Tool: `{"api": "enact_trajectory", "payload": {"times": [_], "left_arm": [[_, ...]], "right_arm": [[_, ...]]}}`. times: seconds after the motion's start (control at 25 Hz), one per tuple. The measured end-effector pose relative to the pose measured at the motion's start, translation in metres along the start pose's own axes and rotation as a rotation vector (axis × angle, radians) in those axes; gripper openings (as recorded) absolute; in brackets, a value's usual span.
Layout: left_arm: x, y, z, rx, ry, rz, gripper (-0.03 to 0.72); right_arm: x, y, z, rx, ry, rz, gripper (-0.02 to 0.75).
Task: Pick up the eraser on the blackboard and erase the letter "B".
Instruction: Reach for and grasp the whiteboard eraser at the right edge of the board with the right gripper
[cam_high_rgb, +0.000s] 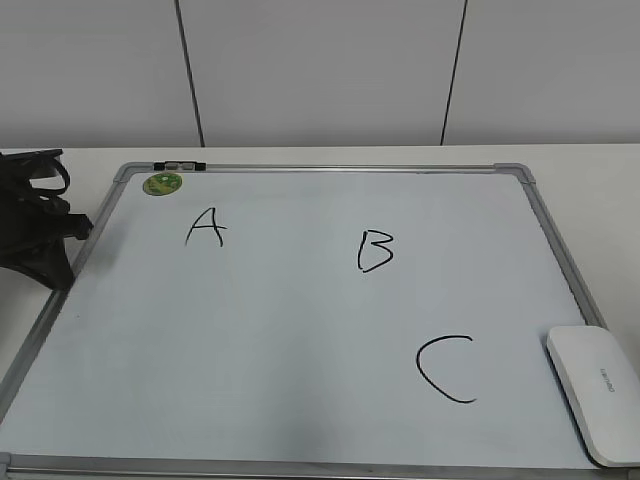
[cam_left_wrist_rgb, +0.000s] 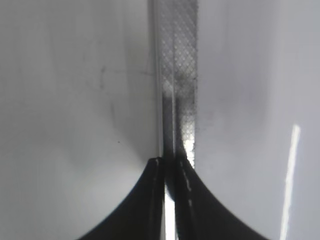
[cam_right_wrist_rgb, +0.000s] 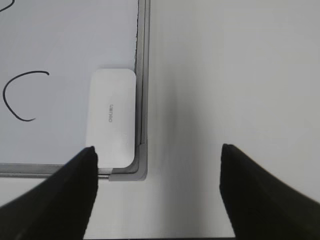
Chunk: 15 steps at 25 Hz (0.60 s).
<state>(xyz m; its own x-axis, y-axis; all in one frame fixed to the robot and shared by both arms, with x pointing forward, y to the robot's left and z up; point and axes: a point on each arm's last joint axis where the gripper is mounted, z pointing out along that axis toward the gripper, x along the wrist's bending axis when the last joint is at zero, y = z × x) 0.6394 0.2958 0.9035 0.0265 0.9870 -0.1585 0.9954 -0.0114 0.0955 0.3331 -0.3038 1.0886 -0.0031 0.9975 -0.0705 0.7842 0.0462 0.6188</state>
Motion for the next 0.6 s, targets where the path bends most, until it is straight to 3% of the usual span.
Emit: {"api": "enact_trajectory", "payload": {"times": [0.2, 0.6], "left_arm": [[0.0, 0.0, 0.0, 0.0, 0.0, 0.0, 0.011], [0.0, 0.0, 0.0, 0.001, -0.001, -0.001, 0.011]], "right_arm": [[0.002, 0.012, 0.016, 0.028, 0.025, 0.01, 0.585], [0.014, 0.02, 0.053, 0.24, 0.143, 0.059, 0.586]]}}
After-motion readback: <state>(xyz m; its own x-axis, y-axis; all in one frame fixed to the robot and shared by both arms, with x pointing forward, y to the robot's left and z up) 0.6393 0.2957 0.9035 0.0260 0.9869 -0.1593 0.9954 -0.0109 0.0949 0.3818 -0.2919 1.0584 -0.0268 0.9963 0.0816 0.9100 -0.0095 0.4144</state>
